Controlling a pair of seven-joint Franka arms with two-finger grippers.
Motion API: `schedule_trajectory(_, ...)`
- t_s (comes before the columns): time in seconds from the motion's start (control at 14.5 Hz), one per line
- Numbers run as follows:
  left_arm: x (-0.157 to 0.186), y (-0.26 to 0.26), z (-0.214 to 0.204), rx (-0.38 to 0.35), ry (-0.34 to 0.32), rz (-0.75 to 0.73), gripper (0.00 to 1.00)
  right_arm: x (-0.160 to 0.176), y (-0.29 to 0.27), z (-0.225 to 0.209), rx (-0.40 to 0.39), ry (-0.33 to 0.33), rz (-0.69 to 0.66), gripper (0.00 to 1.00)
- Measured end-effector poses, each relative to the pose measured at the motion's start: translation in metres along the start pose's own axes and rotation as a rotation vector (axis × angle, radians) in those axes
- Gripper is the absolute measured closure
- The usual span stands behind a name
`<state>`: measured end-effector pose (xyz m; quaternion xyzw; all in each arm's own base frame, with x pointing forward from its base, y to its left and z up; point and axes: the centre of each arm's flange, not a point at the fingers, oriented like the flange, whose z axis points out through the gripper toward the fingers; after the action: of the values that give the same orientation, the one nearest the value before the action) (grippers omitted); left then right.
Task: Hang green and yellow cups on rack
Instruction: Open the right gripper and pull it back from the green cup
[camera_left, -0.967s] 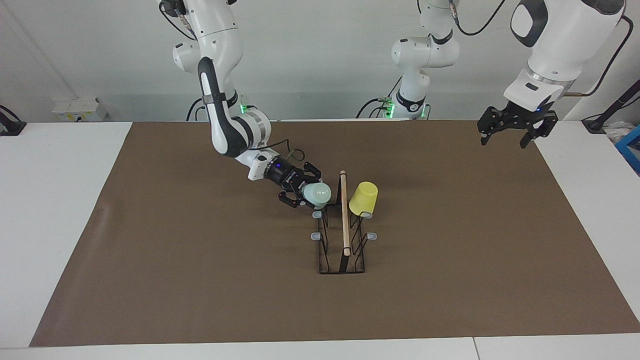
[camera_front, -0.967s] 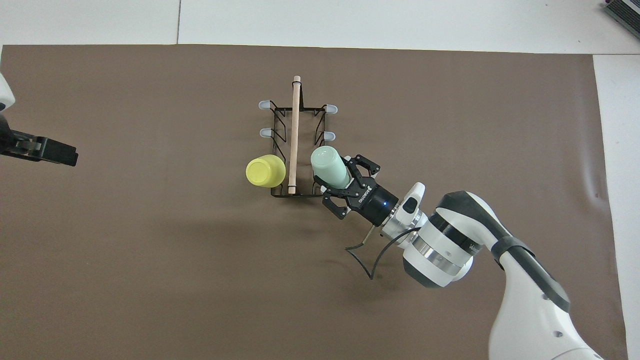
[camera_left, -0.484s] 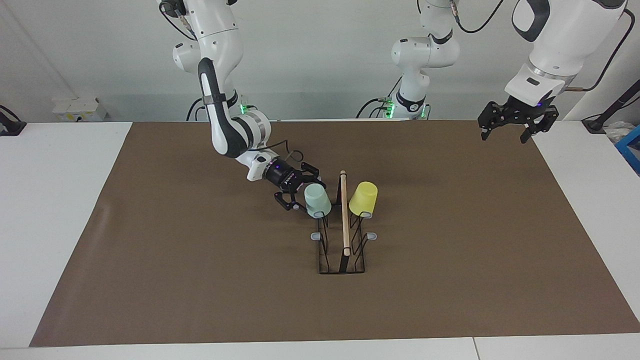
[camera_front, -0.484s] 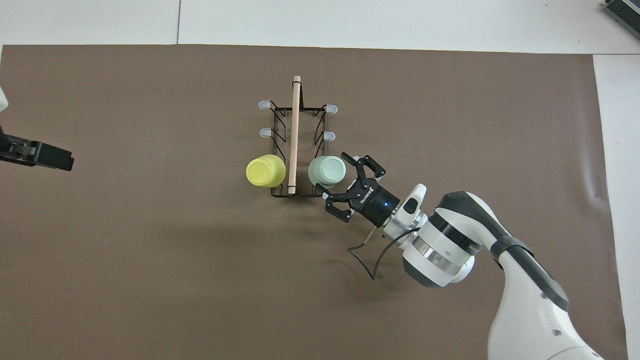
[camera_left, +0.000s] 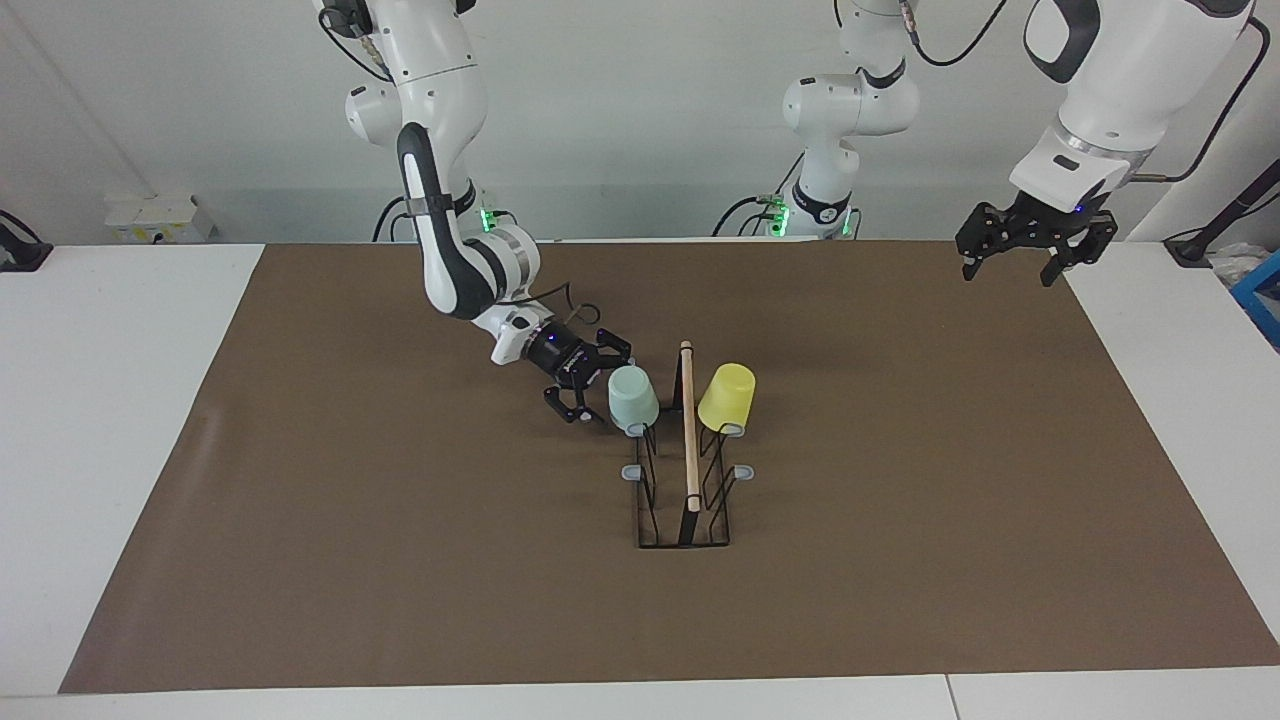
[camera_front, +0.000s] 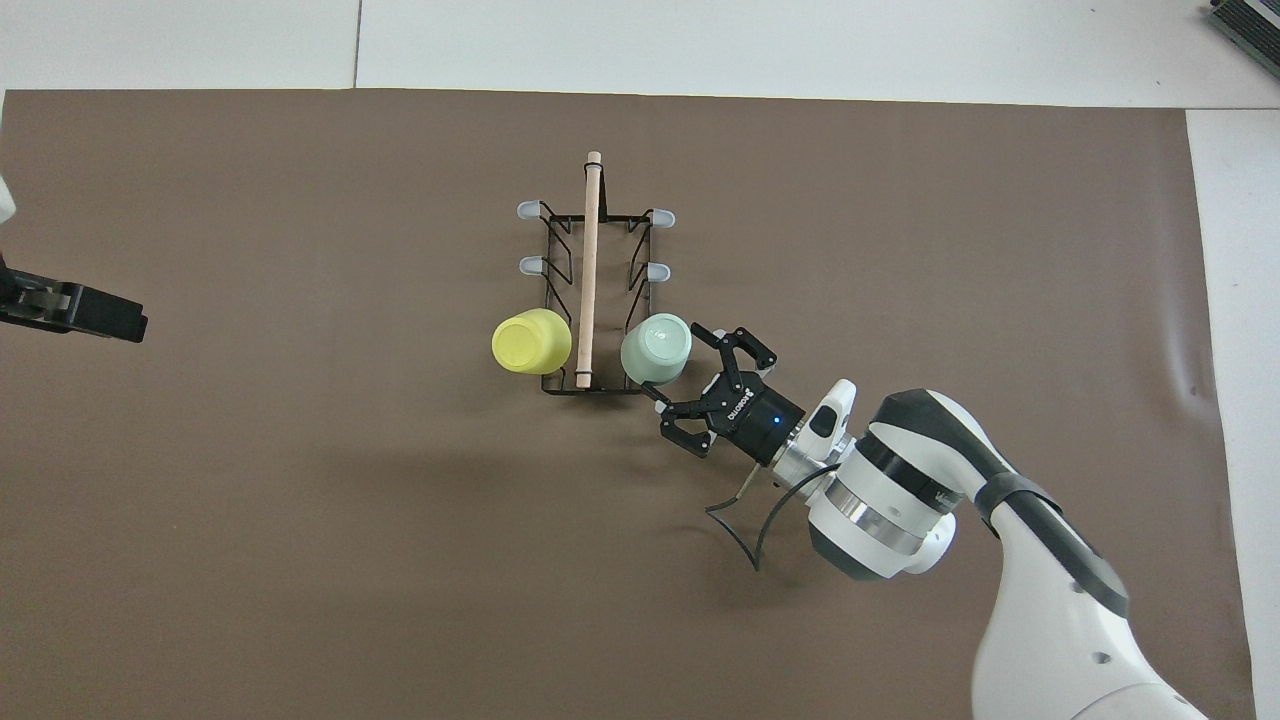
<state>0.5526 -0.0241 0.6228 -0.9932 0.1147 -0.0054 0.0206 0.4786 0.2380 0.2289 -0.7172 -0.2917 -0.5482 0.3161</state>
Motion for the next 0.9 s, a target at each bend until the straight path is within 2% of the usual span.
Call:
schedule_trajectory(0.21,0.000,0.000,0.000,-0.002,-0.002,0.000,0.00,-0.002,0.020,-0.013,0.010,-0.051,-0.062,0.00)
schedule_trajectory(0.48,0.000,0.004,0.000,-0.040,0.003,-0.002,0.00,0.002,0.047,-0.028,0.012,-0.078,-0.118,0.00)
schedule_trajectory(0.55,0.000,0.004,0.000,-0.041,0.003,-0.002,0.00,0.004,0.050,-0.031,0.019,-0.101,-0.146,0.00)
schedule_trajectory(0.76,0.000,0.004,0.000,-0.042,0.000,-0.001,0.00,0.034,0.079,-0.053,0.017,-0.201,-0.303,0.00)
schedule_trajectory(0.9,-0.001,0.004,0.000,-0.043,-0.003,-0.001,0.00,0.059,0.097,-0.070,0.019,-0.224,-0.398,0.00)
